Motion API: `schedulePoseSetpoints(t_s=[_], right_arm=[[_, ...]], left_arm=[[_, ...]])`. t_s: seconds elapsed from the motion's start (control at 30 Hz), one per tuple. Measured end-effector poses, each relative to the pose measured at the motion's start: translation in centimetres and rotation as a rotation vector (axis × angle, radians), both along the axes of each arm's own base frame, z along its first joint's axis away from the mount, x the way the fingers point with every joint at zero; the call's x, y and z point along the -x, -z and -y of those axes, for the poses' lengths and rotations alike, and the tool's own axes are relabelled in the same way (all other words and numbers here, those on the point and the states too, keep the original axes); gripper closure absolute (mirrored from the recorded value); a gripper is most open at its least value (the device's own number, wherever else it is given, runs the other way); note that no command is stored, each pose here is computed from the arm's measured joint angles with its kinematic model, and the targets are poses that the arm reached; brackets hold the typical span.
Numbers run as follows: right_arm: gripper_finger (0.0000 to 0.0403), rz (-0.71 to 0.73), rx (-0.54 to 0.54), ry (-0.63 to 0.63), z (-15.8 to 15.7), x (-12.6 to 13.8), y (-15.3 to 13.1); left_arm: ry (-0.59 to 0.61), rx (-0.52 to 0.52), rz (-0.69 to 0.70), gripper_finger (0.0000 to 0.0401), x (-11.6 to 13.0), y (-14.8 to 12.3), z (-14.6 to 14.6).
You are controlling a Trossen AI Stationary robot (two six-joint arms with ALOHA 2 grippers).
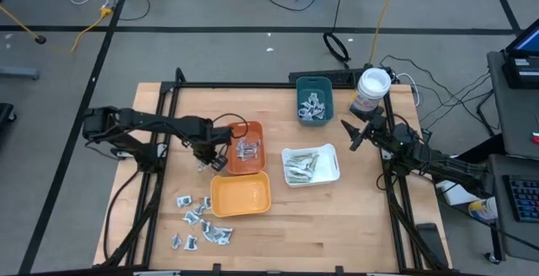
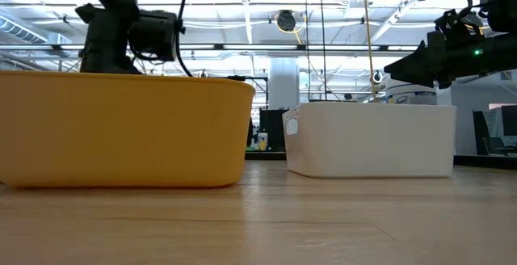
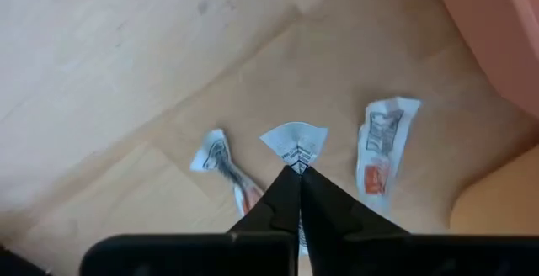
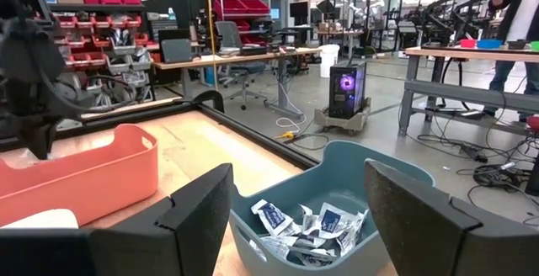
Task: Pick & Place First Aid Supplies
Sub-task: Put the orange sachet into the orange bin
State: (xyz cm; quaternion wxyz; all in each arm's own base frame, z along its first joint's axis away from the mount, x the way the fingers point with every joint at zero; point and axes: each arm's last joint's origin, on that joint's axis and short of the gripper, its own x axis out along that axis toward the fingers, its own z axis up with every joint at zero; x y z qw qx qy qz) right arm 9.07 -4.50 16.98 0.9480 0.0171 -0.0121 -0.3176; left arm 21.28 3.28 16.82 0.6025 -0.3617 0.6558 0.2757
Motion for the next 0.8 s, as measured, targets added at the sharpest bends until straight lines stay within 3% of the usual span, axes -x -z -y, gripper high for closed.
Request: schedulePoseSetpoints(t_s=[0.33, 0.8], right_arm=[[0.0140, 0.001, 0.000, 0.000, 0.0, 0.0, 0.0], [0.0140, 0.000, 0.000, 0.000, 0.0, 0.0, 0.0]], left_arm=[[0.004, 0.025, -0.009, 0.0396, 0.5, -2.5, 0.4], [0.178, 0.007, -0.005, 0.0399, -6.8, -7.4, -2.4]])
